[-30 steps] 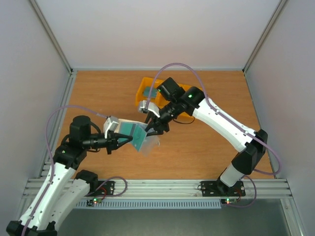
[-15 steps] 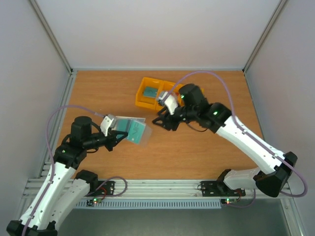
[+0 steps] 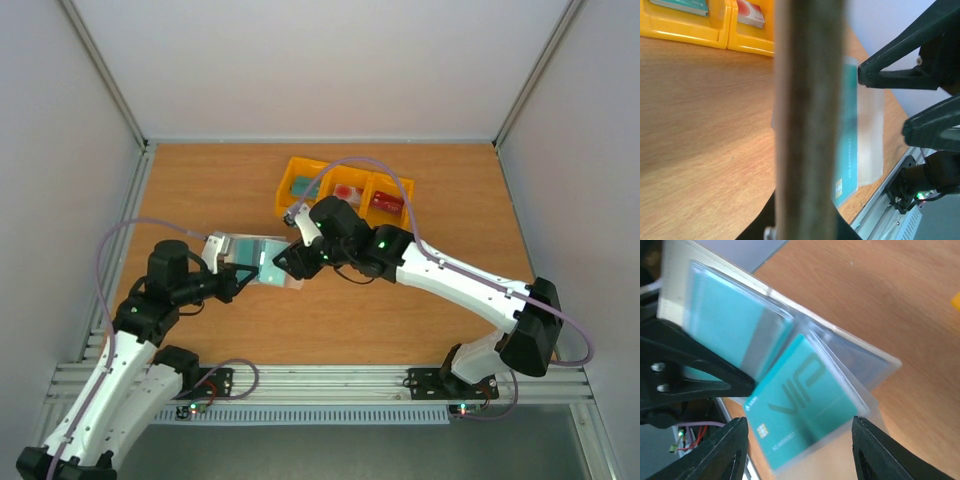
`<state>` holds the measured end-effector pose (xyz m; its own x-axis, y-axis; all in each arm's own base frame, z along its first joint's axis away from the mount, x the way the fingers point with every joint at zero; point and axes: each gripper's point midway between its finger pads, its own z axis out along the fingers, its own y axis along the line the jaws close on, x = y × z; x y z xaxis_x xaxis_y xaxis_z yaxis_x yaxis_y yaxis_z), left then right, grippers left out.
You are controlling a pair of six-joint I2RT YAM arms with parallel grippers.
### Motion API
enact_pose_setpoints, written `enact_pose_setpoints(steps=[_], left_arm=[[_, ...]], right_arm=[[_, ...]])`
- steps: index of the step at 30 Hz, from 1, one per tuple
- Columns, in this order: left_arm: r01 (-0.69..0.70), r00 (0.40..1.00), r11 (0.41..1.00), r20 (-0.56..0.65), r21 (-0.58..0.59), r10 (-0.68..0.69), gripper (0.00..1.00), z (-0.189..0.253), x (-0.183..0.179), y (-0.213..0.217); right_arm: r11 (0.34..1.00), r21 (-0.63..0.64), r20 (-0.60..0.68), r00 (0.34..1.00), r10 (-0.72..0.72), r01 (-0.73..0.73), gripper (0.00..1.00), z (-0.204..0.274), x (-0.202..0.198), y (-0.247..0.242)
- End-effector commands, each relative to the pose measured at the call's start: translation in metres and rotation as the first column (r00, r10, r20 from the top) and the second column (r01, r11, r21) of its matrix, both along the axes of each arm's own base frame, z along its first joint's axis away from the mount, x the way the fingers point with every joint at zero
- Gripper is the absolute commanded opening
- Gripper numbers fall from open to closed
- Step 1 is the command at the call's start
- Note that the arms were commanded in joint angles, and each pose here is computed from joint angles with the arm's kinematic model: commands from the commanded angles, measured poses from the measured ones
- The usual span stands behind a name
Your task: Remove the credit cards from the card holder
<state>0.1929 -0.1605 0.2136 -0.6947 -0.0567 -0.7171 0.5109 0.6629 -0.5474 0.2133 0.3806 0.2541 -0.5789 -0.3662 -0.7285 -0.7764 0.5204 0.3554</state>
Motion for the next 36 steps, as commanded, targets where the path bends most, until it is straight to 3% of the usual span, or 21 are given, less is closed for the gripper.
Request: enact_pose_setpoints(steps=[1, 5, 9, 17, 22, 26, 31, 36], left_arm=[[0.008, 0.998, 0.994, 0.058, -0.110, -0.001, 0.00, 0.025, 0.002, -0.007], [0.011, 0.998, 0.992, 0.060, -0.123, -0.003, 0.00, 0.027, 0.001, -0.008], [0.018, 0.998, 0.991, 0.060, -0.131, -0.010, 0.00, 0.027, 0.000, -0.009], [0.021, 0.999, 0.991, 0.051, -0.132, -0.014, 0.00, 0.025, -0.001, -0.009], [0.047, 0.997, 0.987, 0.071, -0.153, -0.036, 0.00, 0.034, -0.005, -0.012], [0.101, 0.993, 0.979, 0.083, -0.178, -0.087, 0.02, 0.040, -0.013, -0.017], [0.161, 0.984, 0.963, 0.112, -0.215, -0.139, 0.08, 0.047, -0.019, -0.024], [0.142, 0.987, 0.971, 0.095, -0.194, -0.126, 0.15, 0.046, -0.017, -0.021]], right_arm=[[0.992, -0.040, -0.036, 0.992, -0.118, 0.117, 0.60, -0.018, 0.010, -0.015], [0.999, 0.014, -0.116, 0.992, -0.048, 0.050, 0.64, -0.024, 0.003, -0.009], [0.990, 0.119, -0.176, 0.980, 0.093, -0.073, 0.59, -0.018, -0.013, 0.013], [0.943, 0.262, -0.158, 0.955, 0.252, -0.206, 0.28, 0.006, -0.028, 0.031], [0.960, 0.234, -0.193, 0.961, 0.200, -0.153, 0.02, -0.003, -0.013, 0.010], [0.962, 0.245, -0.212, 0.961, 0.177, -0.123, 0.01, -0.009, 0.003, -0.018], [0.912, 0.312, -0.207, 0.917, 0.340, -0.268, 0.01, 0.001, -0.015, -0.011], [0.880, 0.344, -0.148, 0.906, 0.396, -0.328, 0.01, 0.011, -0.023, -0.012]])
